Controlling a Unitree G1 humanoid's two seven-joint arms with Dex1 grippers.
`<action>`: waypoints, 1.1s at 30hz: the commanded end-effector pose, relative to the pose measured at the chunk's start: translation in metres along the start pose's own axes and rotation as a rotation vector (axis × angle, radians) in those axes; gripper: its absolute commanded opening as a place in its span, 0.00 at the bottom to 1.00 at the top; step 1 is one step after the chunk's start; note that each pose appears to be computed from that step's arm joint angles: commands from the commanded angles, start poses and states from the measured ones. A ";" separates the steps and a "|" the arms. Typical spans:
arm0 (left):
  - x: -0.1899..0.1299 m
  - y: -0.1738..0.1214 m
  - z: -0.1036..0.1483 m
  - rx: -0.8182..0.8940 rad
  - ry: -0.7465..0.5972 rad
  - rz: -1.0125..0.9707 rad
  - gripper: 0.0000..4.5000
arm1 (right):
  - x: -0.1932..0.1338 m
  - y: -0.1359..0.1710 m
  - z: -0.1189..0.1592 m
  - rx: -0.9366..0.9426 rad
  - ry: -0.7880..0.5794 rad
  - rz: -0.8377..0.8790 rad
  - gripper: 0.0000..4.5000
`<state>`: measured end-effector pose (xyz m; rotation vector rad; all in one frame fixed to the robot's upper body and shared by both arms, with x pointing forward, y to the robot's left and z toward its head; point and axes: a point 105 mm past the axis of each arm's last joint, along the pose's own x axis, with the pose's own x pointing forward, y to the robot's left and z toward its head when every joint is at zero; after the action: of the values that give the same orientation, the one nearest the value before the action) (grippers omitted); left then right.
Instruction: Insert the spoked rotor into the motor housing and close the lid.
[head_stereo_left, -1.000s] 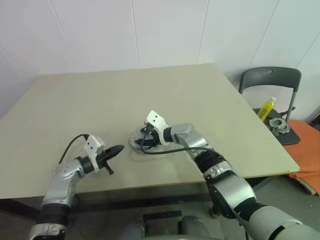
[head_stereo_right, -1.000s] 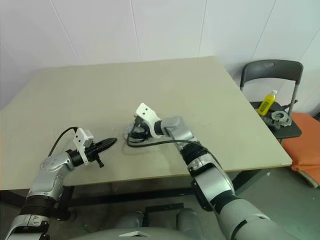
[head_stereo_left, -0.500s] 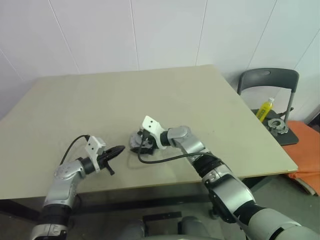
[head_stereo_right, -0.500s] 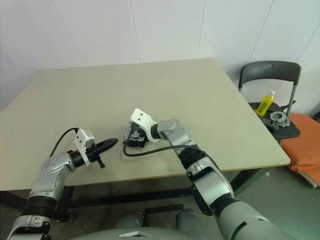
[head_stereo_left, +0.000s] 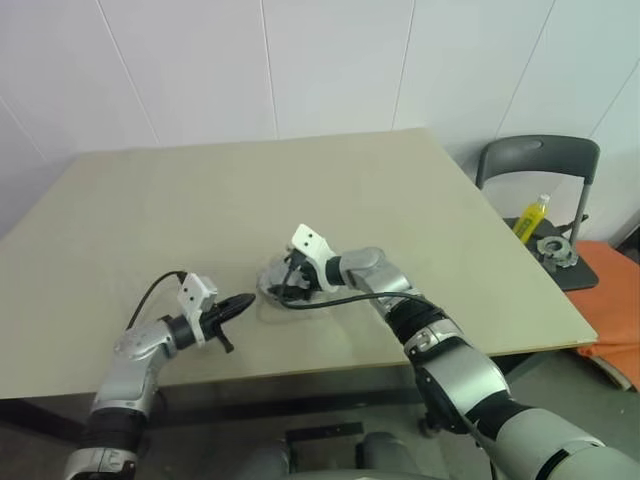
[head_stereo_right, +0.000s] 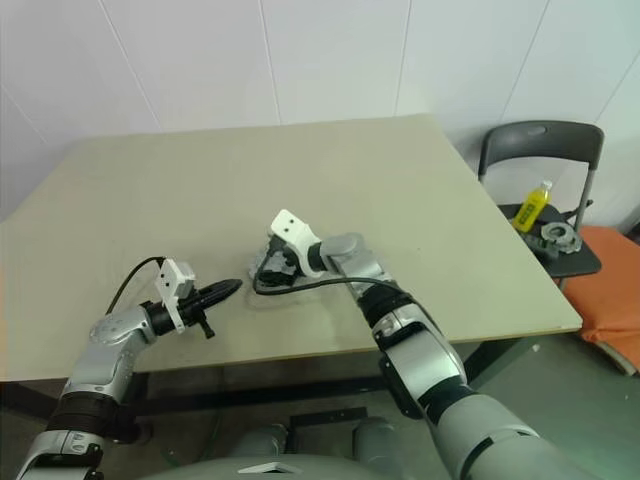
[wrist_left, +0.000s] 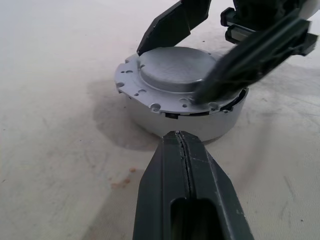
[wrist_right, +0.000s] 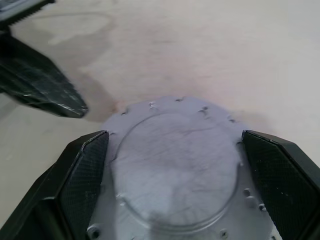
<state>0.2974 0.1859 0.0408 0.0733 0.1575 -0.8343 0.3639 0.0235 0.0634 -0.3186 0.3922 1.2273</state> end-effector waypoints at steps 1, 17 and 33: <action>0.003 0.001 0.016 0.045 -0.041 -0.007 0.00 | -0.001 0.008 -0.005 -0.022 0.036 0.055 0.99; 0.008 -0.006 0.015 0.037 -0.042 -0.022 0.00 | 0.003 0.013 -0.005 0.006 0.011 0.044 0.73; 0.004 -0.004 0.017 0.039 -0.048 -0.012 0.00 | 0.006 0.005 -0.002 -0.008 0.010 -0.006 0.73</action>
<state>0.2961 0.1774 0.0426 0.0666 0.1415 -0.8506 0.3619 0.0257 0.0630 -0.3095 0.3769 1.2186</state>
